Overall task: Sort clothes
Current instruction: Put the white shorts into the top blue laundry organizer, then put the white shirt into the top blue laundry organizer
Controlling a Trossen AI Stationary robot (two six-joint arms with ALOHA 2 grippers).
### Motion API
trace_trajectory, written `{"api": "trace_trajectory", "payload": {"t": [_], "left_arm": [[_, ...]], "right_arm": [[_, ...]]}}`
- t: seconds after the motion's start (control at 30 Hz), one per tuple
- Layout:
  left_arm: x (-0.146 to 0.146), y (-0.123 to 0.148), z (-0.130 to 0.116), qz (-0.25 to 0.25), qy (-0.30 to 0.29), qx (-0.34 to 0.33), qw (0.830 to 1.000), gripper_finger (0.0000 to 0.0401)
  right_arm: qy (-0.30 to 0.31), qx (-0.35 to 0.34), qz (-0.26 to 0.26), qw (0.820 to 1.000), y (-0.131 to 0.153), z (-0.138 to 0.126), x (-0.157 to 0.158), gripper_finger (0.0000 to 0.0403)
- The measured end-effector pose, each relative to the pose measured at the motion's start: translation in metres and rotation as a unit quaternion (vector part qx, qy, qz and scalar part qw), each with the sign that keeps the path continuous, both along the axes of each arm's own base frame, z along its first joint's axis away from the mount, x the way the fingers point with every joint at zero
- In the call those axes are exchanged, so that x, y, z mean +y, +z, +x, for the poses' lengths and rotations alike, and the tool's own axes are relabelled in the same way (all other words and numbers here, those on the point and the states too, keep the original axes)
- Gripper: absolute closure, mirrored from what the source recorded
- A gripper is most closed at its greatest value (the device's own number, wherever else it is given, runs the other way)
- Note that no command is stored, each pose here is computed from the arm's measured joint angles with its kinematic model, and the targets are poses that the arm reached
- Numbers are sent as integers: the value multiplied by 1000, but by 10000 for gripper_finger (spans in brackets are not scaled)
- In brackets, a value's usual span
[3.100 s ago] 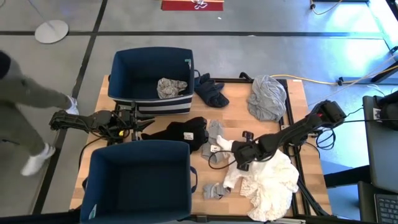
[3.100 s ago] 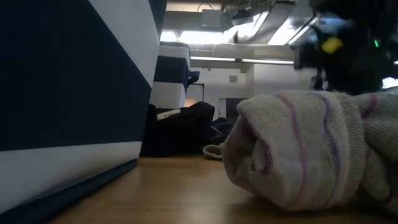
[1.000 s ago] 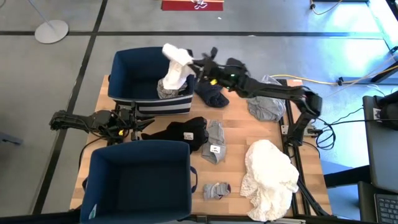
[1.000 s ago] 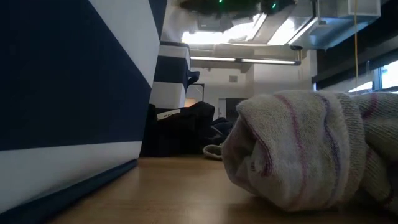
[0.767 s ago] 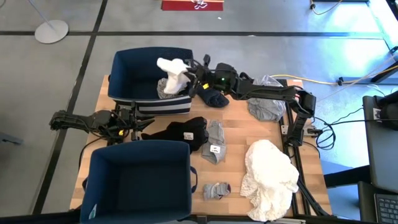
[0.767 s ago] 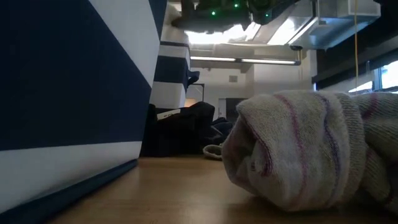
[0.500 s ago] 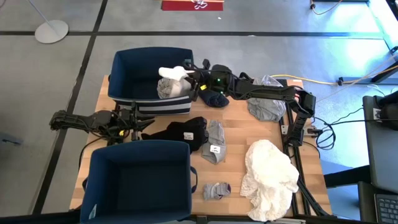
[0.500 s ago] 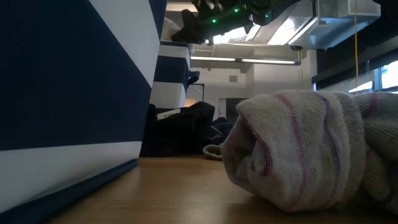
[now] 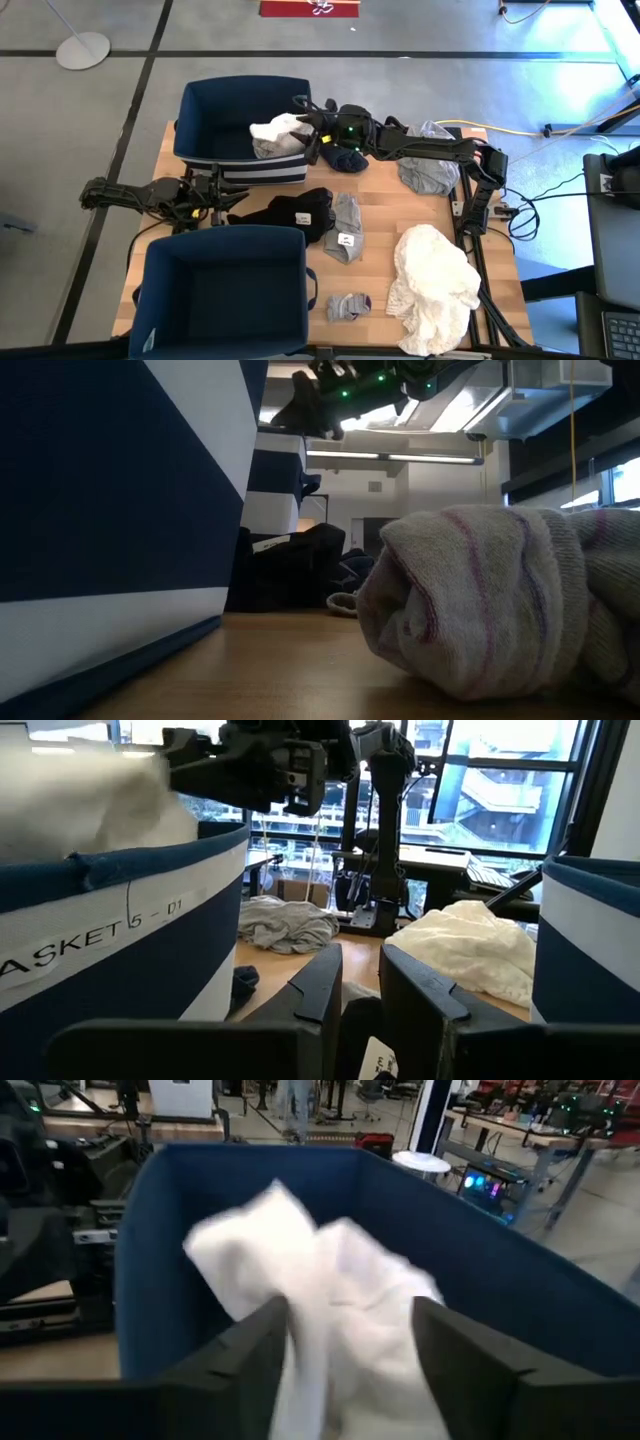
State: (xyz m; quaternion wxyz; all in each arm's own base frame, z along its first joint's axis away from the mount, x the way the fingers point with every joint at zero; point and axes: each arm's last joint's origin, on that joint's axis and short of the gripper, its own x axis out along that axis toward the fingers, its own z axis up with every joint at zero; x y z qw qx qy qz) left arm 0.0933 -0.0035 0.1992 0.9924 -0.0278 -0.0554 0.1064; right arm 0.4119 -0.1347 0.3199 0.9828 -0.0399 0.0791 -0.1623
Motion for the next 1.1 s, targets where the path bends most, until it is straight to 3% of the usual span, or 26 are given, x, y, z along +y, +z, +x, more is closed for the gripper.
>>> {"api": "trace_trajectory", "payload": {"t": [0.23,0.53,0.8,0.97,1.1], "left_arm": [[0,0,0,0,0,0,1000,341],[0,-1,0,-1,0,3,1000,341],[0,-1,0,0,0,6,1000,341],[0,-2,0,5,0,9,1000,341],[0,-2,0,6,0,13,1000,341]], "right_arm": [[-29,17,-1,999,28,-17,4,106],[-11,157,50,986,62,-56,39,108],[-2,279,123,952,66,-94,95,109],[1,371,167,913,50,-106,131,109],[3,401,163,902,31,-108,155,109]]}}
